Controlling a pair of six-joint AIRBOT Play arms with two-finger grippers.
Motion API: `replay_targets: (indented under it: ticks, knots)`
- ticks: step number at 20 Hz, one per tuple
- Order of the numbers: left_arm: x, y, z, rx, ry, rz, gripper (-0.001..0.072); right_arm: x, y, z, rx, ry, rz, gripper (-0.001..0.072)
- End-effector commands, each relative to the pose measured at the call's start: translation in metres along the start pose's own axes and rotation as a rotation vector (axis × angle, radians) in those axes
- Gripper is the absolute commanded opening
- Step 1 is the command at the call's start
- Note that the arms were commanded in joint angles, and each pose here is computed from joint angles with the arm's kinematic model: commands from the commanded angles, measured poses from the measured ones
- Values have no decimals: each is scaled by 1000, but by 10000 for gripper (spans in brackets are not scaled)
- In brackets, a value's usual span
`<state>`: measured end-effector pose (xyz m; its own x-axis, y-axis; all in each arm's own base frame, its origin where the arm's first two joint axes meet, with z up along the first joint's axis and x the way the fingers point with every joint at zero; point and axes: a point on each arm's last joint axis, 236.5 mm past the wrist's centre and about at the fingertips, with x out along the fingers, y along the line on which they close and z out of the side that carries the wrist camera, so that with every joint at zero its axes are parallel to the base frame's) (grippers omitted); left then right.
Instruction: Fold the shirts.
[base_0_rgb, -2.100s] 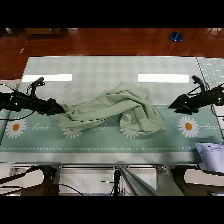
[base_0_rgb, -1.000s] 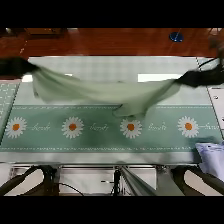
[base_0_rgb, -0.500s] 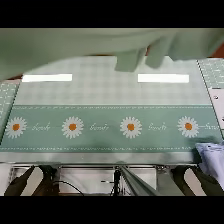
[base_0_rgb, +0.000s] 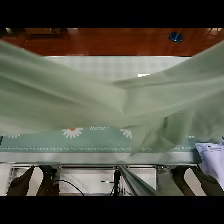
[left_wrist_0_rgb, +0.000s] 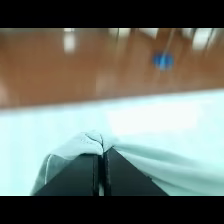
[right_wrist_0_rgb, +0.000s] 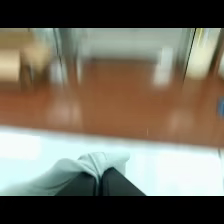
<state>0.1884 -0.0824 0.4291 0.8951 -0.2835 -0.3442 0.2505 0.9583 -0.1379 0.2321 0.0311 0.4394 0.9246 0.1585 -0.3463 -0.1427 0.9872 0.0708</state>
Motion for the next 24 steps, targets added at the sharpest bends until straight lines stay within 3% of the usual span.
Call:
replay_targets:
  ticks: [1,6,9,16,24]
  knots:
    - [23,14,-70,-137,258,-57,24,23,-14,-74,68,344,29,27]
    - [82,52,-169,-431,495,-130,23,101,-52,-195,91,772,-19,27]
    - [120,65,-225,-554,594,-182,23,162,-44,-260,25,929,40,27]
    - [215,137,-267,-695,535,-84,25,321,-65,-278,13,722,9,27]
    - [294,176,-331,-740,611,-15,26,399,-67,-299,123,605,20,28]
